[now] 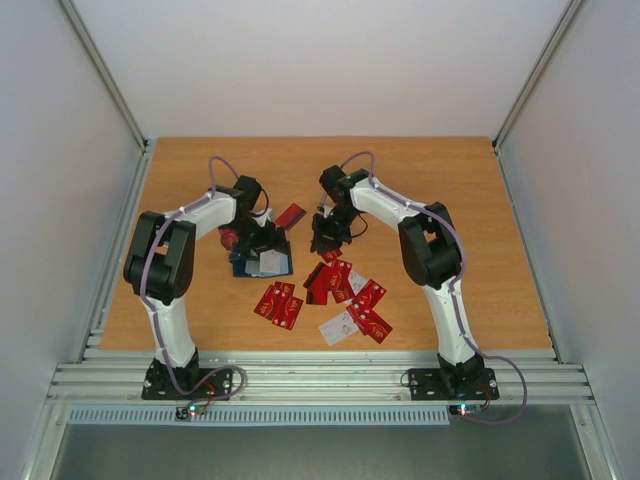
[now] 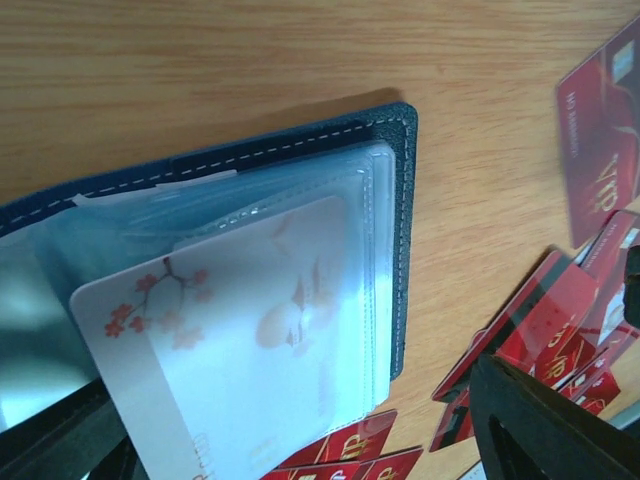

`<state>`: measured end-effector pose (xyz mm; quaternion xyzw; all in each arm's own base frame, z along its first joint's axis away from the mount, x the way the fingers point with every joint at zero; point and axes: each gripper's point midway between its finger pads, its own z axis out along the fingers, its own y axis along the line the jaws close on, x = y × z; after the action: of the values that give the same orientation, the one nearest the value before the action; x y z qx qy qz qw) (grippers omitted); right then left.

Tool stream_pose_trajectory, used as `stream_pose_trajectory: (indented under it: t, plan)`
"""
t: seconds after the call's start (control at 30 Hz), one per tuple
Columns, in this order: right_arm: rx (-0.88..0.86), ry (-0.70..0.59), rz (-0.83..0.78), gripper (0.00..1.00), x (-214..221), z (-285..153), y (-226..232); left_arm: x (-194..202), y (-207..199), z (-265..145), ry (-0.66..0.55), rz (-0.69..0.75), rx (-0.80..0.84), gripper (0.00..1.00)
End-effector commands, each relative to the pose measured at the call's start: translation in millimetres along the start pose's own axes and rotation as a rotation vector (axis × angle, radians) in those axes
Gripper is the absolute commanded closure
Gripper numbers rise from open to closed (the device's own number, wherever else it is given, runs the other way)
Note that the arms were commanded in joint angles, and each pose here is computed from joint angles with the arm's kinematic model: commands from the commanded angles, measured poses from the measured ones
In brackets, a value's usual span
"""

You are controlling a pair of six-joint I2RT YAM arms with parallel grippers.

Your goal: Put the credit cards into the card holder

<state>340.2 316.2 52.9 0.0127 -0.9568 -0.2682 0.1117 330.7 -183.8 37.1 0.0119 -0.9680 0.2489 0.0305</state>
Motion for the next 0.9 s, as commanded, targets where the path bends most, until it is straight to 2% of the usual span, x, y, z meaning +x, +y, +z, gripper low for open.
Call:
stream_pose_trajectory:
  t: [0.0,0.53,0.63,0.73,0.87]
  plan:
    - [-0.025,-0.03,-0.017,0.8,2,-8,16,3,7,-11,-0.011,-0.007,-0.074,0.17]
    - [-0.052,-0.007,-0.007,0.81,0,19,33,7,15,-7,0.004,0.024,-0.258,0.11]
    - [-0.052,-0.005,0.0,0.82,0,22,31,7,18,-3,0.009,0.022,-0.273,0.07]
    - [-0.065,0.004,0.011,0.82,0,27,30,6,17,3,0.019,0.019,-0.261,0.08]
    - [-0.073,0.024,0.02,0.82,0,36,28,7,14,9,0.026,0.013,-0.258,0.16]
